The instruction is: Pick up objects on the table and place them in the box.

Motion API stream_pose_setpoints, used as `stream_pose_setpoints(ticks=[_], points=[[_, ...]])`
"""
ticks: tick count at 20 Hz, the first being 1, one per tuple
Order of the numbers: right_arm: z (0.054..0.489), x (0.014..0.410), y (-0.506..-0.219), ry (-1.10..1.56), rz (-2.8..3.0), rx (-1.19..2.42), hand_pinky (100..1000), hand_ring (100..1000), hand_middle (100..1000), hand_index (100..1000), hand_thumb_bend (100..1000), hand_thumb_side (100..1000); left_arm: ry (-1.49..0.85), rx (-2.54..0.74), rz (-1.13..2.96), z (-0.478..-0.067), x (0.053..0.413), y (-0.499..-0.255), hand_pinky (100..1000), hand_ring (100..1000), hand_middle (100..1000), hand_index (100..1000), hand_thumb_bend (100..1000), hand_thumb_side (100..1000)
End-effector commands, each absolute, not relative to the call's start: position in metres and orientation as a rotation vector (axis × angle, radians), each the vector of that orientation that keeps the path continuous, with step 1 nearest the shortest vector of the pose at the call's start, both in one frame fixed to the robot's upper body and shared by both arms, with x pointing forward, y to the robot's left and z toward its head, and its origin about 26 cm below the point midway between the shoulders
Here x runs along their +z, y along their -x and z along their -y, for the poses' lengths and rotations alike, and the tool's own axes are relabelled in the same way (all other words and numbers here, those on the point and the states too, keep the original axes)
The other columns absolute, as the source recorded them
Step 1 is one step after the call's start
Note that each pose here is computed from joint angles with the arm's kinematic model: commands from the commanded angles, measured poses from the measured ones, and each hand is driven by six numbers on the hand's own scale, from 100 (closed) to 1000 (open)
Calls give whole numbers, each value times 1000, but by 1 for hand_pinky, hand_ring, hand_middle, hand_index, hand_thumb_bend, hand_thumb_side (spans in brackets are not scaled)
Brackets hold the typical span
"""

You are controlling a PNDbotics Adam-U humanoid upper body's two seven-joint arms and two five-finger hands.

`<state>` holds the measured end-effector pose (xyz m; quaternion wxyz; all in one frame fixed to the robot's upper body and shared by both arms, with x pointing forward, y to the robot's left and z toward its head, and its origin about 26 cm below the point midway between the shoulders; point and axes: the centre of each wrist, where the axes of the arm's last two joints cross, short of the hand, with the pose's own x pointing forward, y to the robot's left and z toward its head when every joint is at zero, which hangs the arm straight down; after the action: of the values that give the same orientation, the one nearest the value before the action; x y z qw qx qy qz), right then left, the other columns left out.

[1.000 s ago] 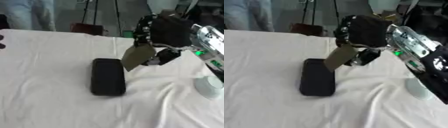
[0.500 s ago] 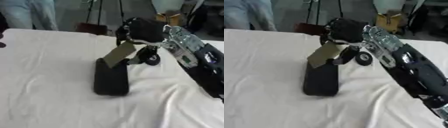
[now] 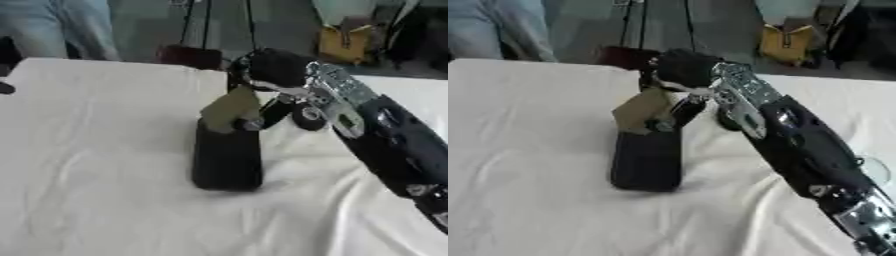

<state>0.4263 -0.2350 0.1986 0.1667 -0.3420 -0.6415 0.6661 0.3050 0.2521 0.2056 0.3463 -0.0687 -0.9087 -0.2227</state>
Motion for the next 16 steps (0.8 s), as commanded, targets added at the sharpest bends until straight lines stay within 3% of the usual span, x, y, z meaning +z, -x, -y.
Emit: stream_pose_setpoints(ticks=[1, 16], points=[[240, 210, -431, 1081, 1837, 1815, 582, 565, 519, 556, 277, 406, 189, -602, 2395, -249, 216, -303, 647, 713, 757, 886, 188, 984], [230, 162, -432, 1232, 1813, 1784, 581, 570, 518, 552, 272, 409, 178, -594, 2392, -250, 214, -303, 646, 713, 757, 887, 188, 986]])
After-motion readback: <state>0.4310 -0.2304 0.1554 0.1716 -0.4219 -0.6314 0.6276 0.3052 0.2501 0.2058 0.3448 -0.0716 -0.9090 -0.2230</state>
